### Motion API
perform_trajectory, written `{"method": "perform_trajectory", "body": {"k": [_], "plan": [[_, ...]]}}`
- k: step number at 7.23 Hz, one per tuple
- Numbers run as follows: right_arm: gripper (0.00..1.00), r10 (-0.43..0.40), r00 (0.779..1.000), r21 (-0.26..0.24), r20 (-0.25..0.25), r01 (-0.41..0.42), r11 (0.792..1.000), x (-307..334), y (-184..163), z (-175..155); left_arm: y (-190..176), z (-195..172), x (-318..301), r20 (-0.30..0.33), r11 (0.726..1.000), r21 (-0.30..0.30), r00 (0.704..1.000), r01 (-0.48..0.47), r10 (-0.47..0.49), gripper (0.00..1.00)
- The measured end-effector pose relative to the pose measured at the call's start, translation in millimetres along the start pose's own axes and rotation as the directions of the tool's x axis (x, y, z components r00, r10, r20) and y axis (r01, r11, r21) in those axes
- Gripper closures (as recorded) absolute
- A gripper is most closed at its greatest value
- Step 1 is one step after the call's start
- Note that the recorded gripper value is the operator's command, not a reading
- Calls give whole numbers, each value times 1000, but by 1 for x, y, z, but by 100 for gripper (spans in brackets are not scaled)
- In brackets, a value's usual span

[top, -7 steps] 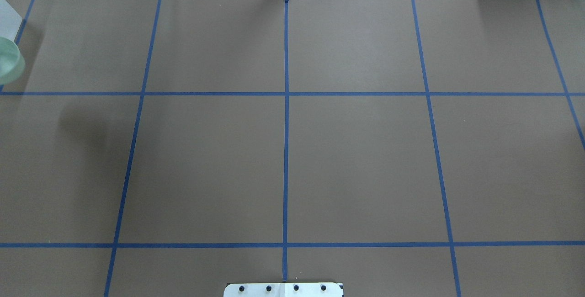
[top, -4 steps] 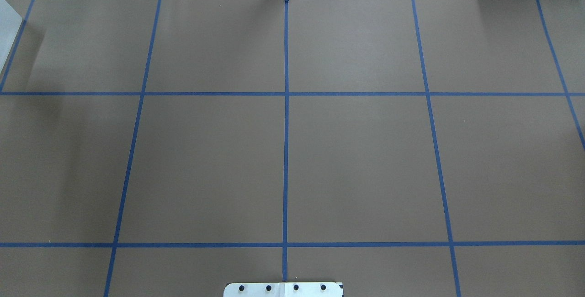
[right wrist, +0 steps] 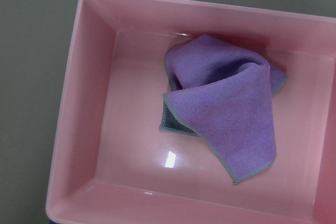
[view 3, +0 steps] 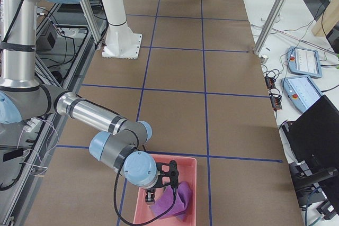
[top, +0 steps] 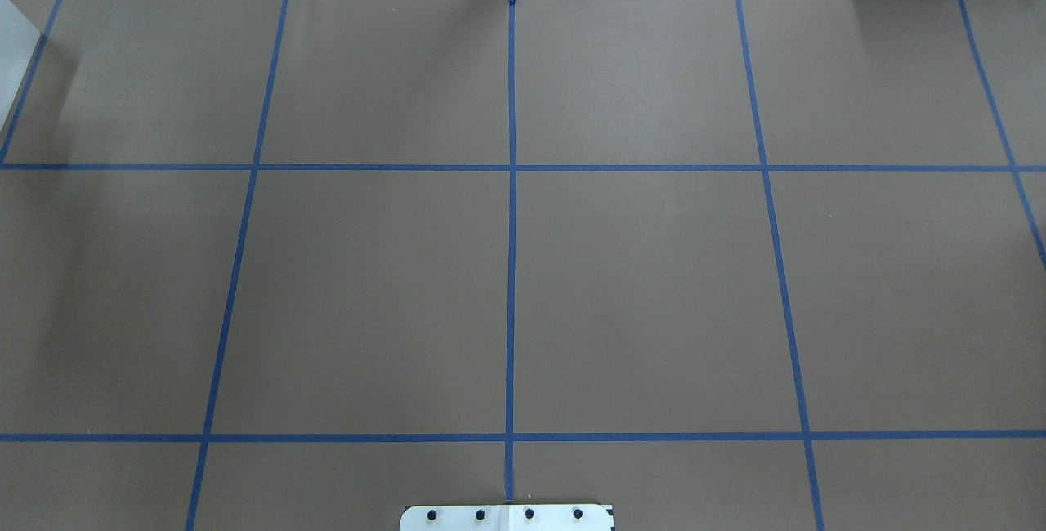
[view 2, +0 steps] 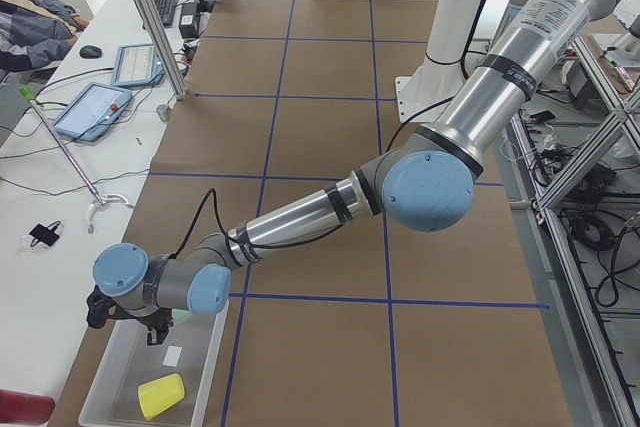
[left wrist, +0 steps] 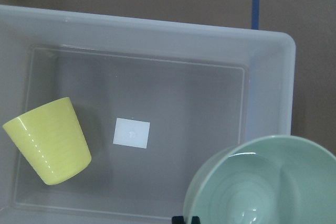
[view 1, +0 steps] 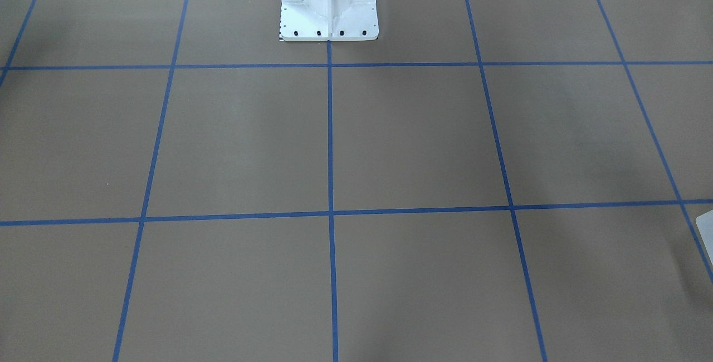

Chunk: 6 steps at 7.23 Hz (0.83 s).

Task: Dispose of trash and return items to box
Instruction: 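Lift the green bowl with the left gripper and place it in the clear bin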

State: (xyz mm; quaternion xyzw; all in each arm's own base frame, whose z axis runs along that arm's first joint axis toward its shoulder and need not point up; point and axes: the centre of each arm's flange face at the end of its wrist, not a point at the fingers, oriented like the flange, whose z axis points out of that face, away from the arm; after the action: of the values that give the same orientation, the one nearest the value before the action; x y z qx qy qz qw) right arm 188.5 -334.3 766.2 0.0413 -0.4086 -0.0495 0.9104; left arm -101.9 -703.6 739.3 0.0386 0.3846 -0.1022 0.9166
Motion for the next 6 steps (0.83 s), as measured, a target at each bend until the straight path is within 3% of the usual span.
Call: {"method": "perform_trajectory", "body": {"k": [1,2,3,6], "plan": [[0,1,1000,0,0,-1,1000,0,0,0,1,4,-5,18,1000,16,1000,17,-18,94],[0,1,1000,0,0,-1,1000,0,0,0,2,7,-8,26,999,21,999,25,-25,76],[0,0,1000,1,-1,0,1000,0,-1,0,3,9,-8,27,999,20,999,27,-28,1],[0,-1,1000,2,-2,1,1000,-1,-1,-1,7,11,-3,-25,1000,10,999,20,-20,1]]}}
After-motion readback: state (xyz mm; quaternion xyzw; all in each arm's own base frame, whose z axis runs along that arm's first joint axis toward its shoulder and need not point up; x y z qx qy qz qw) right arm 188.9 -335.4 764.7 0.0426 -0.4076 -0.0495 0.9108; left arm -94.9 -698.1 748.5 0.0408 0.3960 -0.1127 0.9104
